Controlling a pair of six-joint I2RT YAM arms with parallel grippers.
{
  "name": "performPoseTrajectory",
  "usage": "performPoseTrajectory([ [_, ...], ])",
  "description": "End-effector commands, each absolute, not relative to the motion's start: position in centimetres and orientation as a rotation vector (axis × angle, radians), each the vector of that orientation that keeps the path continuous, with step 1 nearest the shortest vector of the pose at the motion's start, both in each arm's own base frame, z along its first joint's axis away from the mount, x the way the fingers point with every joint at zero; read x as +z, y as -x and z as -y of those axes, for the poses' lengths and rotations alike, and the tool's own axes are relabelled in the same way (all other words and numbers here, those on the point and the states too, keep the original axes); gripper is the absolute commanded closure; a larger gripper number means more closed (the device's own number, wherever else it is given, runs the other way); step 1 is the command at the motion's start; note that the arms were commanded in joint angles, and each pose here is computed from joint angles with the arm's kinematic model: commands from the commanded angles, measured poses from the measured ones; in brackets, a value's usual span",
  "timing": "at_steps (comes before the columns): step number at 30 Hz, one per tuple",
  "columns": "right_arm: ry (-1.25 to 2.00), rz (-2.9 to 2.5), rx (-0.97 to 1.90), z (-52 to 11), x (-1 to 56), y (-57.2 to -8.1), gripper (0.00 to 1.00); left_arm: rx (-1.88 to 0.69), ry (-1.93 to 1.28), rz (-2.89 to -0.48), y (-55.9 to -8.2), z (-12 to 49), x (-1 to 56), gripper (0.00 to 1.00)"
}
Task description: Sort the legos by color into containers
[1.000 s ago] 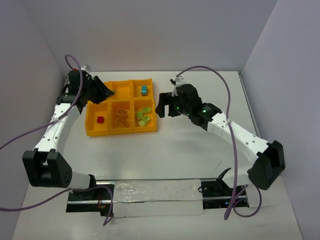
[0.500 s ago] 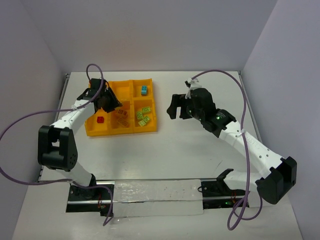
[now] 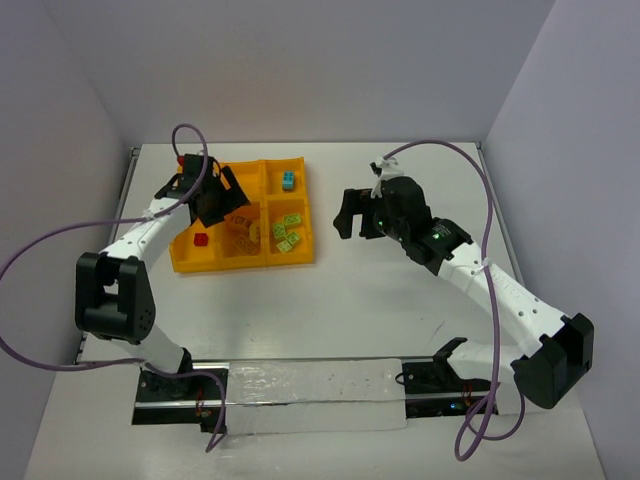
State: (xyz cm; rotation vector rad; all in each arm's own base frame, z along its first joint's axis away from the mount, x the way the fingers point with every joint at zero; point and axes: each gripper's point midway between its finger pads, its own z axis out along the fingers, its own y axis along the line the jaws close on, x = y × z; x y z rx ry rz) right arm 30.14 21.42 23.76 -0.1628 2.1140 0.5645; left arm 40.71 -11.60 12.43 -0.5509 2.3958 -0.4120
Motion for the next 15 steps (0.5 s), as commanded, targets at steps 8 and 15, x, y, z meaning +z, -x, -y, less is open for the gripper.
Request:
performPoseTrajectory([
  [8,-0.124,-2.048,0.265,-15.1,25.0,-31.4,0.00,-0.443,0.409,-2.024,-38.7,10.1,29.8,0.10],
  [15,-0.131,-2.101,0.207,-14.3,22.8,-30.8,0.00,-0.468,0.355,-1.854,-35.0,9.0,36.0,0.09],
])
